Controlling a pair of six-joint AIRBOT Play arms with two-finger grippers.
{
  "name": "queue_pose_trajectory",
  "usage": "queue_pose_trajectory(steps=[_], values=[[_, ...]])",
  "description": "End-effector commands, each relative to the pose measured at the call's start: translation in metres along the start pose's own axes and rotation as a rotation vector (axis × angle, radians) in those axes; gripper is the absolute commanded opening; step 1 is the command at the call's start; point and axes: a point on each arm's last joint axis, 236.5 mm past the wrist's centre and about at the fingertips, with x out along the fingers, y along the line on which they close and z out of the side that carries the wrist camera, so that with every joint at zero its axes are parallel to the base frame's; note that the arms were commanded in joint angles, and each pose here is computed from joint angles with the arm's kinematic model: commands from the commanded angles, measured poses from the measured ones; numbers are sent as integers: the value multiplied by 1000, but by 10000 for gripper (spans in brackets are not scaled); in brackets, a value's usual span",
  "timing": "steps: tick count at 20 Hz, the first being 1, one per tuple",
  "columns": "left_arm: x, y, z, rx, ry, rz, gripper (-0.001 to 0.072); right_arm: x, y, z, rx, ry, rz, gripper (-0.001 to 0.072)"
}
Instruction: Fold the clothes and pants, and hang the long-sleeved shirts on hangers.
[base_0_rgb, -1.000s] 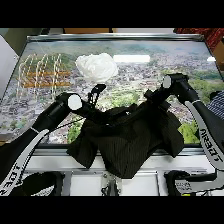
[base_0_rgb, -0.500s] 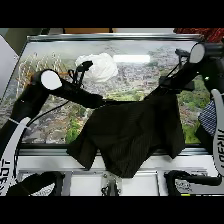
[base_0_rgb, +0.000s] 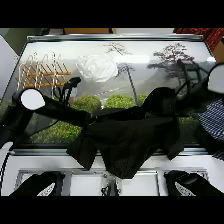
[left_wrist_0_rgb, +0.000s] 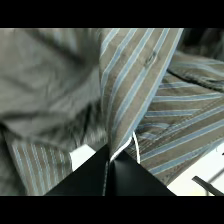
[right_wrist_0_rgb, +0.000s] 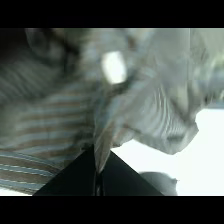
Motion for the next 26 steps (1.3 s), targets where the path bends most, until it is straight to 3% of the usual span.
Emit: queue_pose_trajectory(steps=[1, 9, 10, 11, 12, 17, 22, 26], values=[[21, -1, -31, -87, 59, -69, 14, 34, -13, -44, 34, 124, -59, 9], [32, -5, -39, -75, 79, -116, 16, 43, -13, -48, 31, 161, -70, 12], [32, -5, -39, -62, 81, -118, 127, 44, -13, -47, 32, 158, -68, 12], [32, -5, -39, -60, 79, -118, 467, 44, -12, -46, 32, 156, -67, 12], [30, -4, -36, -64, 71, -117, 676, 44, -13, -47, 31, 157, -67, 12], [-38, 30, 37, -85, -209, -41, 680, 43, -13, -47, 32, 159, -68, 12], [-123, 168, 114, -116, -469, 457, 678, 44, -13, -47, 32, 160, -68, 12], [-125, 250, 156, -112, -412, 679, 678, 44, -13, -47, 32, 160, -69, 12]])
